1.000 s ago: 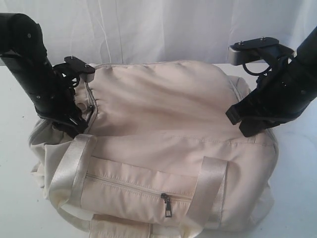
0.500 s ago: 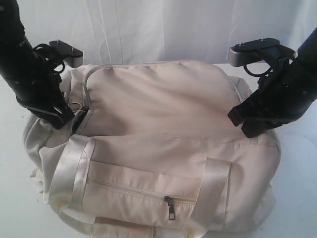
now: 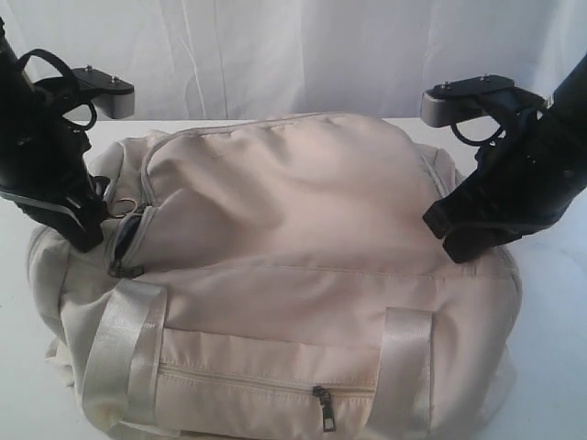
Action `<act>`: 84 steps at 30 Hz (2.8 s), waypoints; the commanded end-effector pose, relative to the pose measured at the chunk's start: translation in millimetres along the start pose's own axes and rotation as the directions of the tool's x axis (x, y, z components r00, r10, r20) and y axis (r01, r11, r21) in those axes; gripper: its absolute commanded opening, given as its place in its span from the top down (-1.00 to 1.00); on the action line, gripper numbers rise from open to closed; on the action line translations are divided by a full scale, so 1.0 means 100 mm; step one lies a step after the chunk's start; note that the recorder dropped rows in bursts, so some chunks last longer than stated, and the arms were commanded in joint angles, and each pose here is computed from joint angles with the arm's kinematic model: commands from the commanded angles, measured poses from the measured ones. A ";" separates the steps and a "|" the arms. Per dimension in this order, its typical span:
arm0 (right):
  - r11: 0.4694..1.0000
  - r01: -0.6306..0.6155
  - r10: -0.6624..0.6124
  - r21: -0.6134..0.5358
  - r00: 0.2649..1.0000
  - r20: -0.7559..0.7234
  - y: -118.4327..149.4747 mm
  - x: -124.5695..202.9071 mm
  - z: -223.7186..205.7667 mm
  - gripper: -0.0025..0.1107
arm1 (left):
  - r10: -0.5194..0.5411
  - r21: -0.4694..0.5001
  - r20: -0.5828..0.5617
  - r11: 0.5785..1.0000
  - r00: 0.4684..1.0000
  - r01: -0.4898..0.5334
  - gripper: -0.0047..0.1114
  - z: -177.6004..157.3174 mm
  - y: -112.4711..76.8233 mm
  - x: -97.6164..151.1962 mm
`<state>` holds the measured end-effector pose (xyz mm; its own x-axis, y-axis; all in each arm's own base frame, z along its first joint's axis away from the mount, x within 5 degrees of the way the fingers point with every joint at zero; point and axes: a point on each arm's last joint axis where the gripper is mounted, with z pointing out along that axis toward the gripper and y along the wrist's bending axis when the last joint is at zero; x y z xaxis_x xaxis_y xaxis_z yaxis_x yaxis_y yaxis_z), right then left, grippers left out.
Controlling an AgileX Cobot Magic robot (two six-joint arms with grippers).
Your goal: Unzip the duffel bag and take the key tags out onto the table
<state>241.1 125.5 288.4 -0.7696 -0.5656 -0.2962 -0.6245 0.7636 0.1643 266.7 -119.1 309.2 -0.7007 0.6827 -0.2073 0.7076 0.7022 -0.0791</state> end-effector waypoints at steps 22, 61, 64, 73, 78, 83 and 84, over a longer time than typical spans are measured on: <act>0.975 0.206 -0.147 -0.088 0.885 0.442 0.38 -0.25 -0.85 -0.05 | 0.061 0.048 0.036 0.997 0.997 -0.063 0.92 -0.07 -0.08 0.01; 0.670 0.728 -0.655 0.146 0.487 0.577 1.77 -1.70 0.99 -0.36 | -0.226 -0.216 0.093 0.946 0.970 0.241 0.92 -0.27 -0.19 1.26; 0.666 0.725 -0.673 0.176 0.483 0.560 1.81 -1.71 1.13 -0.36 | -0.230 -0.213 0.091 0.946 0.969 0.245 0.92 -0.08 -0.23 1.39; 0.731 0.671 -0.642 0.125 0.613 0.461 1.82 -1.91 1.45 -0.29 | -0.255 -0.194 0.091 0.944 0.963 0.268 0.92 0.05 -0.26 1.45; 0.701 0.708 -0.682 0.090 0.627 0.376 1.85 -1.92 1.47 0.00 | -0.256 -0.194 0.092 0.943 0.962 0.270 0.92 0.05 -0.26 1.45; 0.708 0.701 -0.672 0.090 0.628 0.393 1.91 -1.93 1.44 0.63 | -0.258 -0.190 0.093 0.943 0.962 0.271 0.92 0.05 -0.26 1.45; 0.707 0.701 -0.673 0.095 0.624 0.398 1.91 -1.94 1.42 0.75 | -0.258 -0.190 0.093 0.943 0.962 0.271 0.92 0.05 -0.26 1.45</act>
<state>289.6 424.3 239.1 -0.0088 -0.7522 -0.6588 -0.9708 0.1645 -0.1748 149.8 -39.2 276.2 -0.8406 0.4698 -0.2697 0.4696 0.8801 0.0696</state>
